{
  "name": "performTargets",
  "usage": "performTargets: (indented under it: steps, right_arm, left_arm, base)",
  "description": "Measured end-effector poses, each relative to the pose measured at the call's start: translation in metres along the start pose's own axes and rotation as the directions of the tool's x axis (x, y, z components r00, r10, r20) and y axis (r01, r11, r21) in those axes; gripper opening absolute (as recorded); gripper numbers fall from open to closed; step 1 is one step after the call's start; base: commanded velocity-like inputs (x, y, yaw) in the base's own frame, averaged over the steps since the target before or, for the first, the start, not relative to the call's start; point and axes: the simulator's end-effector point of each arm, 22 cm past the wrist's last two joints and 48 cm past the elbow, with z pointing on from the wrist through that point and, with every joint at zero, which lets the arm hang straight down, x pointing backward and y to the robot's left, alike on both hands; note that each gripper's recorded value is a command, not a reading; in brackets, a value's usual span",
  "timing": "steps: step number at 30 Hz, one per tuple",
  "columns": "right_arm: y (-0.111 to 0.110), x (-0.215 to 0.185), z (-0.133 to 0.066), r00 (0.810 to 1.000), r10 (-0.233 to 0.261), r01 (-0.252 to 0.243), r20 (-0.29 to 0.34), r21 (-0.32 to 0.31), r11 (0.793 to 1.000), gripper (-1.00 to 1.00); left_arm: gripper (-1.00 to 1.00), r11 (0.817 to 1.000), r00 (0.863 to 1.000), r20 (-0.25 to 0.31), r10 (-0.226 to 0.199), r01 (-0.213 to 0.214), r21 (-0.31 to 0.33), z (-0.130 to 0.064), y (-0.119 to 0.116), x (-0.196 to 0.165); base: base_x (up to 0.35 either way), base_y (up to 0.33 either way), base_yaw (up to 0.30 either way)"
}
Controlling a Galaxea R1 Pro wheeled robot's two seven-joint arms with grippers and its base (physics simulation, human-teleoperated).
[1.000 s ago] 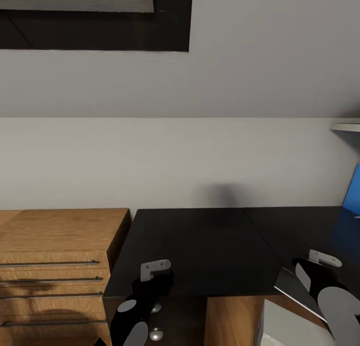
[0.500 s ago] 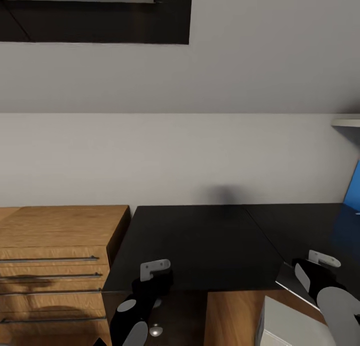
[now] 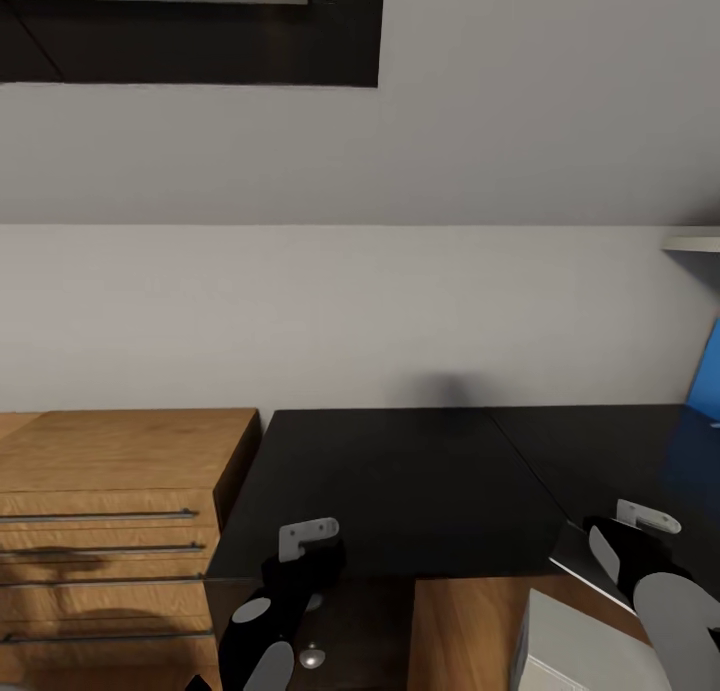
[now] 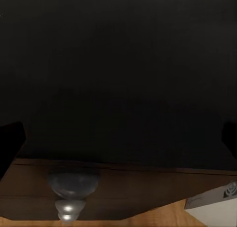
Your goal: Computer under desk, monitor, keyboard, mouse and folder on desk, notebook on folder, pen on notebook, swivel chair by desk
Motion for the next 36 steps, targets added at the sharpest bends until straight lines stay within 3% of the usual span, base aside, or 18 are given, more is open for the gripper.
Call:
performTargets:
  steps: [36]
  right_arm:
    - [0.0015,-0.0004,-0.0006,1.0,0.0,0.0,0.002,-0.002,1.0,1.0]
  left_arm:
    - [1.0,1.0,1.0,-0.001,0.003,-0.003,0.003,-0.0003,-0.0015,0.0008]
  base:
    - [-0.103,0.045,0.0]
